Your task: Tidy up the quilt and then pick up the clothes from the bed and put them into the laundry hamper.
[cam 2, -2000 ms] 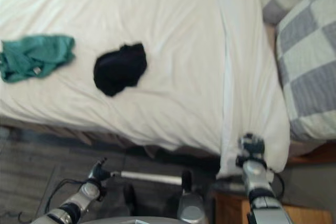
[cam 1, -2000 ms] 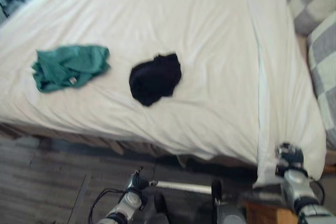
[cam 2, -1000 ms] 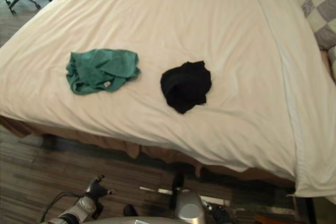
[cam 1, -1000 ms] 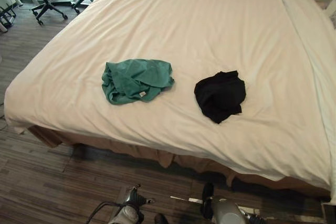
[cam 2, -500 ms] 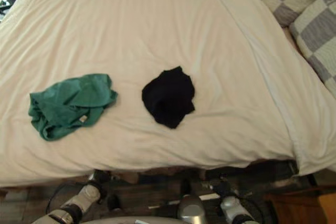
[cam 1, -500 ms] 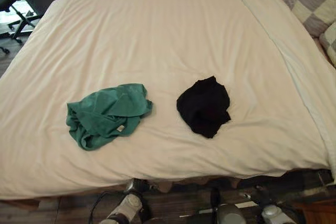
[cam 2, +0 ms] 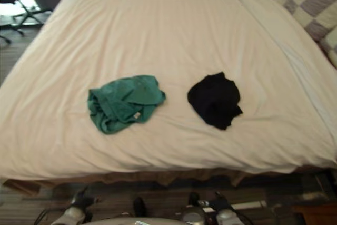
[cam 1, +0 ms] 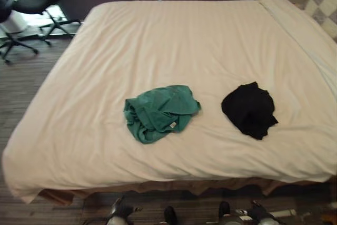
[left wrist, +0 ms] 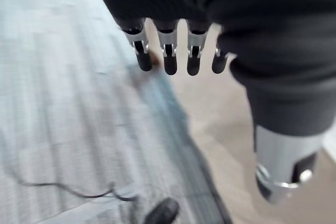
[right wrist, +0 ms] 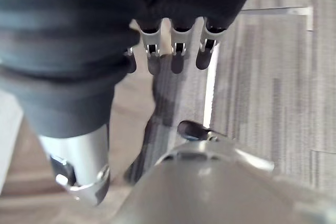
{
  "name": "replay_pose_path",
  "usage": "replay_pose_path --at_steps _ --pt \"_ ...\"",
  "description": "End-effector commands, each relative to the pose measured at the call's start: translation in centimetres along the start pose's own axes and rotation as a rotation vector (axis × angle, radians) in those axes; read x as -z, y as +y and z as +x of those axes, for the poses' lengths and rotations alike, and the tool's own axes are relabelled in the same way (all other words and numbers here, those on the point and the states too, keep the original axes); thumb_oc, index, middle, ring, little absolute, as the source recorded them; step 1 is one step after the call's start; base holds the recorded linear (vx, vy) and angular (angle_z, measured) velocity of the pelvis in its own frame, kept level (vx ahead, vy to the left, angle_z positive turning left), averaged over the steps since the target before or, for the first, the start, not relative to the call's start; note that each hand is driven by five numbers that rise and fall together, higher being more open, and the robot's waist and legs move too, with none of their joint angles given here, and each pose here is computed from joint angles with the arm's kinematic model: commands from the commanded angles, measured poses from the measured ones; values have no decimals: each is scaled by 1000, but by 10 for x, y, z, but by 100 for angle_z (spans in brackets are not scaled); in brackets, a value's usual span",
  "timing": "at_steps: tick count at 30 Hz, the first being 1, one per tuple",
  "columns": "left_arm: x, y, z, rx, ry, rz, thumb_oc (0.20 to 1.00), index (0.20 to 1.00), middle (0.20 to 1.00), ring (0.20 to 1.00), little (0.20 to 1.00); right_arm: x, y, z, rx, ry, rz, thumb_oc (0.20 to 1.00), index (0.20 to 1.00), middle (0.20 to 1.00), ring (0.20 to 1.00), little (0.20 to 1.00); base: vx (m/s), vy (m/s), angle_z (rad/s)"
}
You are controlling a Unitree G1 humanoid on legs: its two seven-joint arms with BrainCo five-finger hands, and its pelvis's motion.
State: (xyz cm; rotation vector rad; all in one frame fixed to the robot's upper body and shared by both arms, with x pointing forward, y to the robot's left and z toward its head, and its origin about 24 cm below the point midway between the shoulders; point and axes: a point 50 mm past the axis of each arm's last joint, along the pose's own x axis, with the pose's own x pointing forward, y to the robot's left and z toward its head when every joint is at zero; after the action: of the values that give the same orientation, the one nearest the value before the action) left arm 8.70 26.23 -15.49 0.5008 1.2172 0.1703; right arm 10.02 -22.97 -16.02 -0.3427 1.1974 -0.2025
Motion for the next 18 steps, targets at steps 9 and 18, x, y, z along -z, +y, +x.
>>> replay_pose_path --at_steps 9,18 --pt "17 187 -22 -603 -22 -133 1000 1000 1000 1000 1000 -1 -186 -27 654 -197 528 1000 1000 1000 1000 1000 23 -13 7" --pt "-121 262 -104 -909 -764 45 1000 1000 1000 1000 1000 -119 -260 -118 941 -838 157 1000 1000 1000 1000 1000 16 -18 -3"
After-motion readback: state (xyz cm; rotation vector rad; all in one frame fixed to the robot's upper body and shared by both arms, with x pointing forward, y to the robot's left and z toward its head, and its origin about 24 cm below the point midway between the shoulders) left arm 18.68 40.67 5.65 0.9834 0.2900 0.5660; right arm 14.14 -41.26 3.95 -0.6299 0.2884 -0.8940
